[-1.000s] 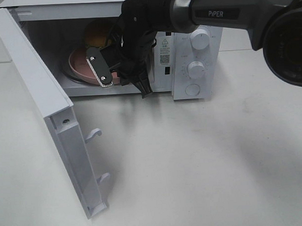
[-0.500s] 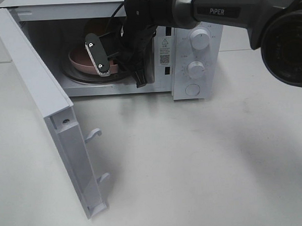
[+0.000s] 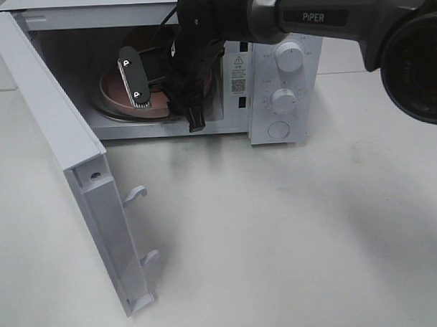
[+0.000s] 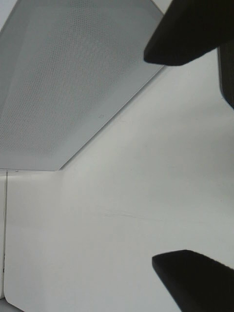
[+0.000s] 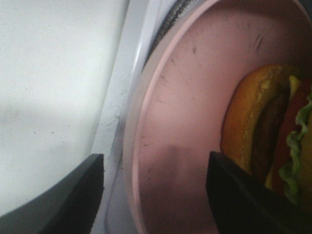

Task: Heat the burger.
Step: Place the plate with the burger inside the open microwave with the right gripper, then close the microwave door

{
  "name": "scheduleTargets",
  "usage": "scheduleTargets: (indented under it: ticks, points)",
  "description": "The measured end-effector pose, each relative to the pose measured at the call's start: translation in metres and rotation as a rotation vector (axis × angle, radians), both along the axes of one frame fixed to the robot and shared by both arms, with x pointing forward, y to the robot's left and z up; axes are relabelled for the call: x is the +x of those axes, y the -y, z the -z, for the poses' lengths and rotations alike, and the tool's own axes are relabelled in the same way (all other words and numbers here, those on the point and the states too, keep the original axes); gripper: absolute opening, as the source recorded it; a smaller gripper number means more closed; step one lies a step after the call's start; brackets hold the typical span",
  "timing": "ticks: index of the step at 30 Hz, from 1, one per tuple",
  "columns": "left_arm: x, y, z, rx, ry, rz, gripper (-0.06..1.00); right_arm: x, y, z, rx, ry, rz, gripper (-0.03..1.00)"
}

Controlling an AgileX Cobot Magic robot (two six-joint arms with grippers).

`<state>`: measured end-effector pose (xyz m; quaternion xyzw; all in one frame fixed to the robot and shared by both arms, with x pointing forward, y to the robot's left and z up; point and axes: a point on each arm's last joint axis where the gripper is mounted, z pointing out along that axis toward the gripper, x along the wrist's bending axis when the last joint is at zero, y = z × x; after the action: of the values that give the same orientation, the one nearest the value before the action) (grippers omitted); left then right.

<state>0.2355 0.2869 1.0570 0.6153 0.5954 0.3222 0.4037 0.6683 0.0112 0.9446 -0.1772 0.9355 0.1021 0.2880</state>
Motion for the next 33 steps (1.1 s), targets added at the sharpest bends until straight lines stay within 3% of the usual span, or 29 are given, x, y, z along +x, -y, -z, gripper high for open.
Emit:
scheduleTargets:
  ticks: [12, 33]
  points:
    - [0.000, 0.000, 0.000, 0.000, 0.000, 0.000, 0.97, -0.033, 0.019, -0.006, 0.015, -0.023, -0.006, 0.69]
    - [0.000, 0.000, 0.000, 0.000, 0.000, 0.000, 0.97, -0.098, 0.065, -0.034, 0.067, 0.015, -0.004, 0.70]
